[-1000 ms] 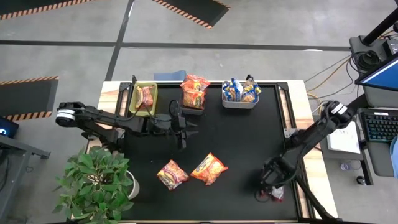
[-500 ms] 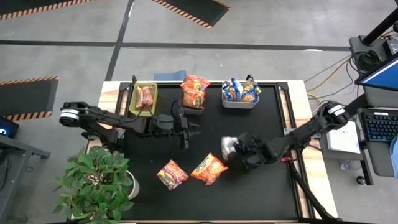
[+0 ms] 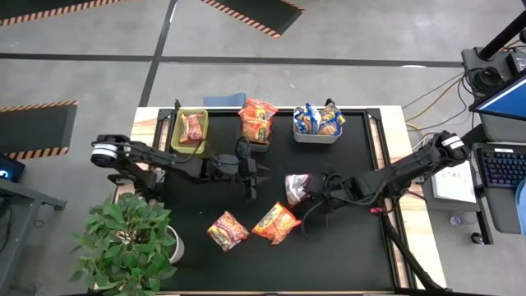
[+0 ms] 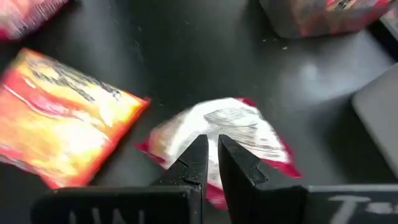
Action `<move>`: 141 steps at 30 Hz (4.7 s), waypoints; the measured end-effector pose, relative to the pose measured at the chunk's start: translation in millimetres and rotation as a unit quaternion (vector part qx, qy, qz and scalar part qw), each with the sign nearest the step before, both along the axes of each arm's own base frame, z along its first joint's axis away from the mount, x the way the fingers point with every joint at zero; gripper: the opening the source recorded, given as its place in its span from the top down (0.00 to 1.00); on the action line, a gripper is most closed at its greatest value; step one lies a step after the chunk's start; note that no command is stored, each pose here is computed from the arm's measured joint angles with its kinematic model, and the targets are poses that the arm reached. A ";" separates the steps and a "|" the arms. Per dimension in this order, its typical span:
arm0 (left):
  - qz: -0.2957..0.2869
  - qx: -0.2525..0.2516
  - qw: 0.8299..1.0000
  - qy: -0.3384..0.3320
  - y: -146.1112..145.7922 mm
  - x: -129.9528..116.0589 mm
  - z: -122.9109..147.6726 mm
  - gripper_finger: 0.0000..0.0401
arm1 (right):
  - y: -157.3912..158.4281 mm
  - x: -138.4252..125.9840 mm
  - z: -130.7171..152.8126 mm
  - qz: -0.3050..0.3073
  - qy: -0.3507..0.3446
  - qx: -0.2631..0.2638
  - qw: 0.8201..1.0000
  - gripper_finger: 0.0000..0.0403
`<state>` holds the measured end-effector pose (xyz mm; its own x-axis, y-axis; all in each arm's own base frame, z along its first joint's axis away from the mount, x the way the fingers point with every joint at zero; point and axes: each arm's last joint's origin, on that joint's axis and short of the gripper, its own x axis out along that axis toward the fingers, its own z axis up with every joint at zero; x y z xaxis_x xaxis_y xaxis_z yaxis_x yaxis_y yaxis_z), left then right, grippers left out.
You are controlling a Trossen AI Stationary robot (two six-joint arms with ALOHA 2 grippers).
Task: Sort Maruchan noodles
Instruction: Put the red noodle pack into the white bin
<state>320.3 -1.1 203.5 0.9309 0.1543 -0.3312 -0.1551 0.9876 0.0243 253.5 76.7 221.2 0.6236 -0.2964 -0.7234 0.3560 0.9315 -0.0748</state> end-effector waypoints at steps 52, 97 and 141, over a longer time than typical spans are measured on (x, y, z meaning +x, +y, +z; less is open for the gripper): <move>0.023 -0.076 0.993 -0.082 0.0 5.1 10.0 0.72 | -2.4 16.0 -31.9 0.239 0.173 -0.200 0.934 0.92; -0.006 -0.006 0.993 -0.116 -7.9 31.6 -37.1 0.37 | -103.9 20.3 17.6 0.089 -0.133 0.206 0.965 0.98; 0.240 0.094 0.964 0.063 8.0 -52.3 38.3 1.00 | -121.9 -15.9 85.0 0.076 -0.250 0.075 0.962 0.42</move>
